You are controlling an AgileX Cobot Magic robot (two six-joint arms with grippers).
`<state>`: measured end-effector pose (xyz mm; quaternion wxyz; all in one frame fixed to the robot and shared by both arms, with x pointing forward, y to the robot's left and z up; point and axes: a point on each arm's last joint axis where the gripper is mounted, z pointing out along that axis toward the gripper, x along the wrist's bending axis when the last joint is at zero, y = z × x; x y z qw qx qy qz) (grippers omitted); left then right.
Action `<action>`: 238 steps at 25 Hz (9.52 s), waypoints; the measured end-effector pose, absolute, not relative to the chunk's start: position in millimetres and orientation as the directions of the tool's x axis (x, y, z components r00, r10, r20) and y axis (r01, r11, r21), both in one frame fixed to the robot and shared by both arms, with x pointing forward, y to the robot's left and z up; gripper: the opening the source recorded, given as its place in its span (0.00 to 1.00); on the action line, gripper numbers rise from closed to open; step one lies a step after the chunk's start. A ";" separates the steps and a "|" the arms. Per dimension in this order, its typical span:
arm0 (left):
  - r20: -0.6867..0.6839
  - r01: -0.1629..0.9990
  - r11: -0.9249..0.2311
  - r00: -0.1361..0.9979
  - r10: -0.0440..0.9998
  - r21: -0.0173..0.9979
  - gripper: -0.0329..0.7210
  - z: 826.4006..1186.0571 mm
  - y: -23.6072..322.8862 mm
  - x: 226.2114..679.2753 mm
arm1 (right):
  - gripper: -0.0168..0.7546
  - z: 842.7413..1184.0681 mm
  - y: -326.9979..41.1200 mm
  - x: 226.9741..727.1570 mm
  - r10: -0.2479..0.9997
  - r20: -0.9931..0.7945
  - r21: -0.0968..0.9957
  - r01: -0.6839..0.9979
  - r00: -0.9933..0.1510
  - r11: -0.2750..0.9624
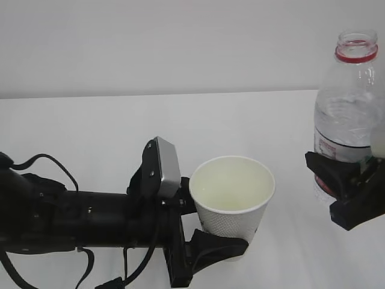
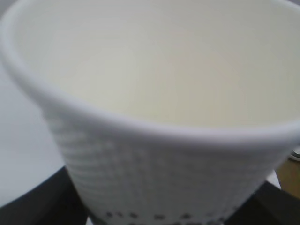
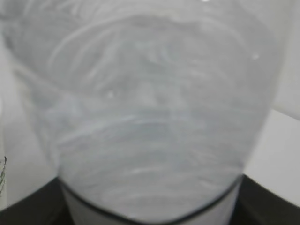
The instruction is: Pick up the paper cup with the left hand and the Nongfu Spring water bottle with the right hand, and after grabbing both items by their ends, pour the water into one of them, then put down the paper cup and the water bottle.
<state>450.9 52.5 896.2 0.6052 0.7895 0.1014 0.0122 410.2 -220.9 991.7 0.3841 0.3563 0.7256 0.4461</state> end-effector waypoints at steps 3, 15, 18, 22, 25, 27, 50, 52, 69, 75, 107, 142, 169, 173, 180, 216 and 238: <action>-0.103 0.143 -0.242 0.980 0.171 0.960 0.75 896.3 51.7 451.4 | 0.62 990.1 -220.5 411.8 0.848 -0.272 0.911 0.162 -0.454 0.379; -0.099 0.133 -0.240 0.984 0.147 0.962 0.74 896.2 51.2 449.4 | 0.62 989.1 -219.5 414.7 0.797 -0.388 0.873 0.091 -0.462 0.478; -0.110 0.144 -0.248 0.983 0.147 0.958 0.74 891.2 51.2 449.4 | 0.62 989.3 -219.5 414.8 0.791 -0.400 0.869 0.083 -0.462 0.488; -0.130 0.160 -0.243 0.982 0.136 0.957 0.74 884.4 50.4 448.6 | 0.62 989.3 -219.5 414.8 0.766 -0.443 0.848 0.060 -0.466 0.527; -0.135 0.163 -0.238 0.982 0.131 0.957 0.74 883.1 50.2 448.1 | 0.62 989.3 -219.5 414.8 0.741 -0.482 0.826 0.039 -0.468 0.562; -0.138 0.166 -0.240 0.982 0.131 0.956 0.74 881.9 50.2 448.0 | 0.62 989.3 -219.5 414.8 0.724 -0.506 0.812 0.025 -0.469 0.584; -0.103 0.107 -0.249 0.994 0.029 0.963 0.73 882.3 42.3 433.8 | 0.62 989.3 -219.5 414.8 0.549 -0.699 0.653 -0.097 -0.459 0.751; -0.113 0.117 -0.249 0.993 0.031 0.961 0.73 882.3 42.1 433.6 | 0.62 989.3 -219.9 415.0 0.537 -0.711 0.640 -0.102 -0.455 0.762; -0.128 0.129 -0.236 0.992 0.019 0.963 0.73 883.6 41.5 432.1 | 0.62 990.9 -224.3 417.2 0.427 -0.813 0.512 -0.138 -0.395 0.848; -0.128 0.129 -0.238 0.992 0.020 0.963 0.73 883.5 41.5 432.2 | 0.62 990.9 -224.4 417.2 0.379 -0.841 0.466 -0.160 -0.387 0.870; -0.128 0.131 -0.256 0.991 0.028 0.958 0.72 881.7 42.0 432.7 | 0.62 994.7 -225.0 418.5 0.158 -0.943 0.236 -0.253 -0.292 0.938; -0.127 0.130 -0.257 0.992 0.027 0.958 0.72 881.7 42.0 432.5 | 0.62 1004.3 -226.9 421.0 0.123 -0.978 0.165 -0.265 -0.170 0.950; -0.131 0.132 -0.231 0.991 0.021 0.964 0.72 884.1 41.4 432.2 | 0.62 1006.3 -227.5 421.4 0.065 -0.989 0.098 -0.271 -0.130 0.958; -0.132 0.134 -0.229 0.991 0.025 0.964 0.72 884.2 41.4 432.6 | 0.62 1006.3 -227.5 421.4 0.065 -0.989 0.098 -0.270 -0.130 0.958; -0.134 0.138 -0.225 0.990 0.034 0.964 0.72 884.4 41.3 433.4 | 0.62 1006.3 -227.7 421.5 0.068 -0.989 0.101 -0.268 -0.131 0.958; -0.134 0.139 -0.230 0.990 0.038 0.963 0.72 884.0 41.4 433.7 | 0.62 1006.9 -227.8 421.6 0.067 -0.990 0.098 -0.267 -0.123 0.959; -0.134 0.139 -0.231 0.990 0.038 0.963 0.72 883.9 41.5 433.7 | 0.62 1006.9 -228.1 421.7 0.066 -0.990 0.097 -0.265 -0.123 0.959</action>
